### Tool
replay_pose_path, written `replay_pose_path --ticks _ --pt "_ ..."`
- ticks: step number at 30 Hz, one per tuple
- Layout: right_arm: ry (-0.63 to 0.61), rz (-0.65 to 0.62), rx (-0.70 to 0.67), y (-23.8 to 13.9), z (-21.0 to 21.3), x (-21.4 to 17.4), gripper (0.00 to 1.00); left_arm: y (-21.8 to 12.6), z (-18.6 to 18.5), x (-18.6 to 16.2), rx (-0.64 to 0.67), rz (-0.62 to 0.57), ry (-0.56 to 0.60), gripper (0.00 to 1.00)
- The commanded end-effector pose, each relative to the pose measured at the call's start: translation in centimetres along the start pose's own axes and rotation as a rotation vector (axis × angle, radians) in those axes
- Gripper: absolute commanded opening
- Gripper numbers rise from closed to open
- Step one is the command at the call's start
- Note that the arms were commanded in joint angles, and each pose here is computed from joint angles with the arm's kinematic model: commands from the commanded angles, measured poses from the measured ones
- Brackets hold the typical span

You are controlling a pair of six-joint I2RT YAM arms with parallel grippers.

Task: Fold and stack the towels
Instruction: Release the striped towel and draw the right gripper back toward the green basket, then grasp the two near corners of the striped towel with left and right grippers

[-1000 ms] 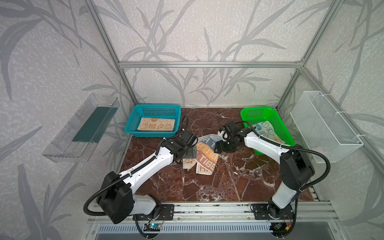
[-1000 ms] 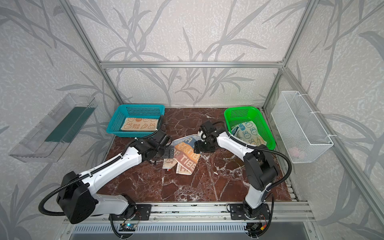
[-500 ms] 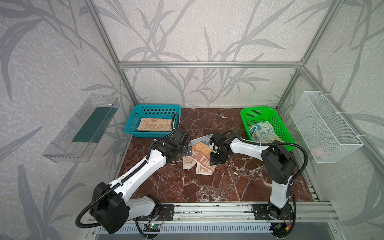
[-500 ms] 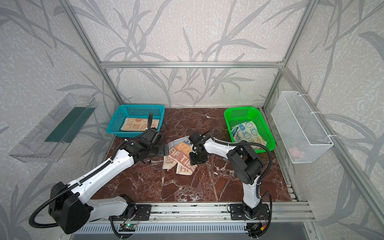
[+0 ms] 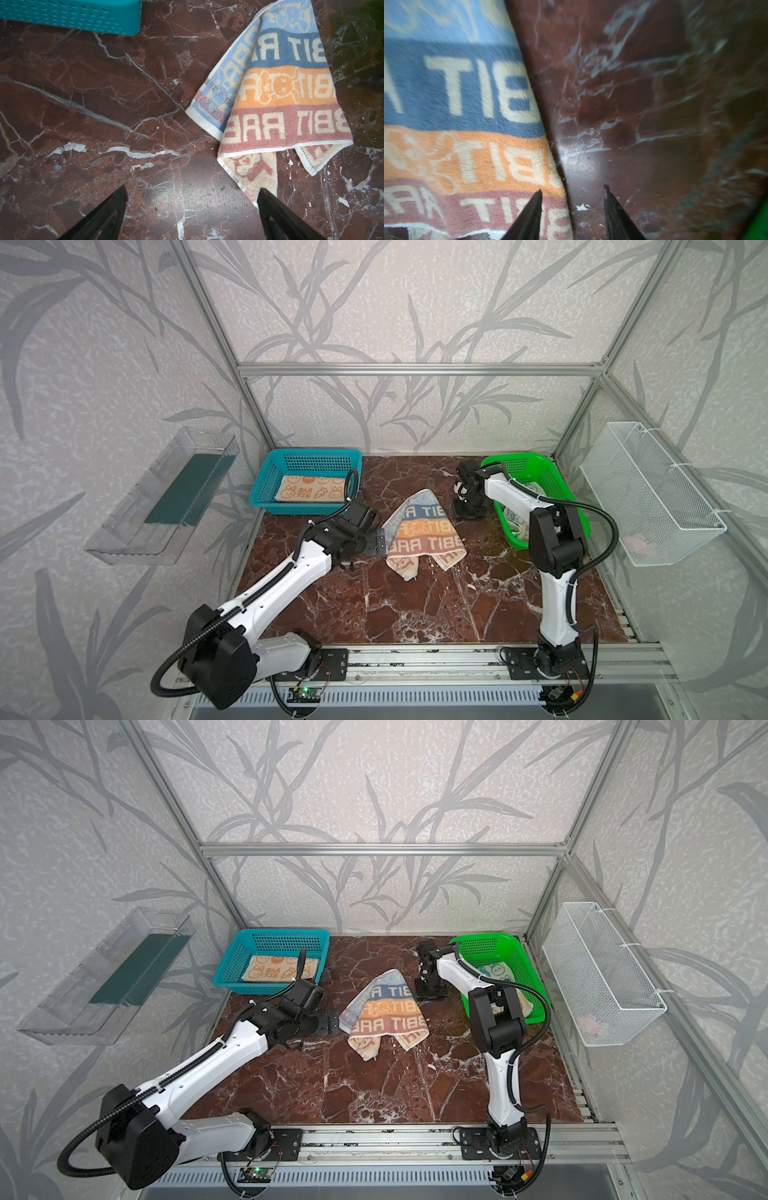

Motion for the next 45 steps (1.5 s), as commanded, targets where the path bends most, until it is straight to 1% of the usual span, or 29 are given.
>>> replay_pose_path --ticks 1,3,6,9,13,16,23,27,29,31,33,37,40,42,45 --pt "-0.143 -0.052 0.008 -5.2 4.0 -0.9 0.55 0.0 -0.1 0.3 -0.018 -0.009 -0.042 0.99" --pt "-0.218 -0.076 0.049 -5.8 6.7 -2.4 0.61 0.2 -0.1 0.4 -0.026 0.002 -0.052 0.99" --pt "-0.313 -0.084 0.086 -5.3 10.0 -5.5 0.67 0.3 0.3 0.8 -0.035 0.019 -0.084 0.99" --pt "-0.401 -0.087 0.115 -4.1 12.7 -8.4 0.71 0.4 1.4 1.1 -0.056 0.045 -0.149 0.99" --pt "-0.500 -0.083 0.127 -2.8 15.9 -10.9 0.72 0.1 2.8 1.5 -0.098 0.065 -0.241 0.99" --pt "-0.559 -0.076 0.129 -2.0 18.0 -11.8 0.74 -0.2 3.9 1.6 -0.125 0.068 -0.298 0.99" --pt "-0.653 -0.012 0.091 0.6 21.6 -12.6 0.75 -0.3 6.2 1.3 -0.120 0.076 -0.372 0.99" --pt "-0.692 0.019 0.035 2.0 22.7 -12.9 0.75 -0.4 7.3 1.3 -0.111 0.076 -0.397 0.99" --pt "-0.703 0.035 -0.030 2.6 22.4 -12.7 0.75 -0.5 7.6 1.3 -0.112 0.077 -0.407 0.99" --pt "-0.704 0.054 -0.074 3.2 22.0 -12.6 0.70 -0.4 7.8 1.4 -0.115 0.080 -0.414 0.99" --pt "-0.735 0.067 -0.105 3.6 22.6 -13.4 0.64 -0.4 7.9 1.3 -0.113 0.081 -0.416 0.99" --pt "-0.729 0.070 -0.247 3.6 21.2 -13.0 0.53 -0.2 7.9 1.3 -0.113 0.083 -0.419 0.99" --pt "-0.723 0.060 -0.343 3.4 20.3 -12.5 0.40 0.1 7.6 1.3 -0.139 0.088 -0.421 0.99" --pt "-0.720 0.036 -0.358 3.0 20.1 -12.2 0.28 0.3 7.3 1.2 -0.167 0.094 -0.418 0.99" --pt "-0.707 -0.005 -0.323 2.1 20.4 -12.0 0.18 0.3 7.1 1.3 -0.187 0.096 -0.427 0.99"
Point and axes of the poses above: each gripper's point midway between its finger pads, its own y axis out along the fingers, its own z axis along the line the jaws close on, x = y × z, the point moved 5 cm from there along -y, back along the fingers, and after that the axes turned 9 degrees about -y, right-handed, at the moved point
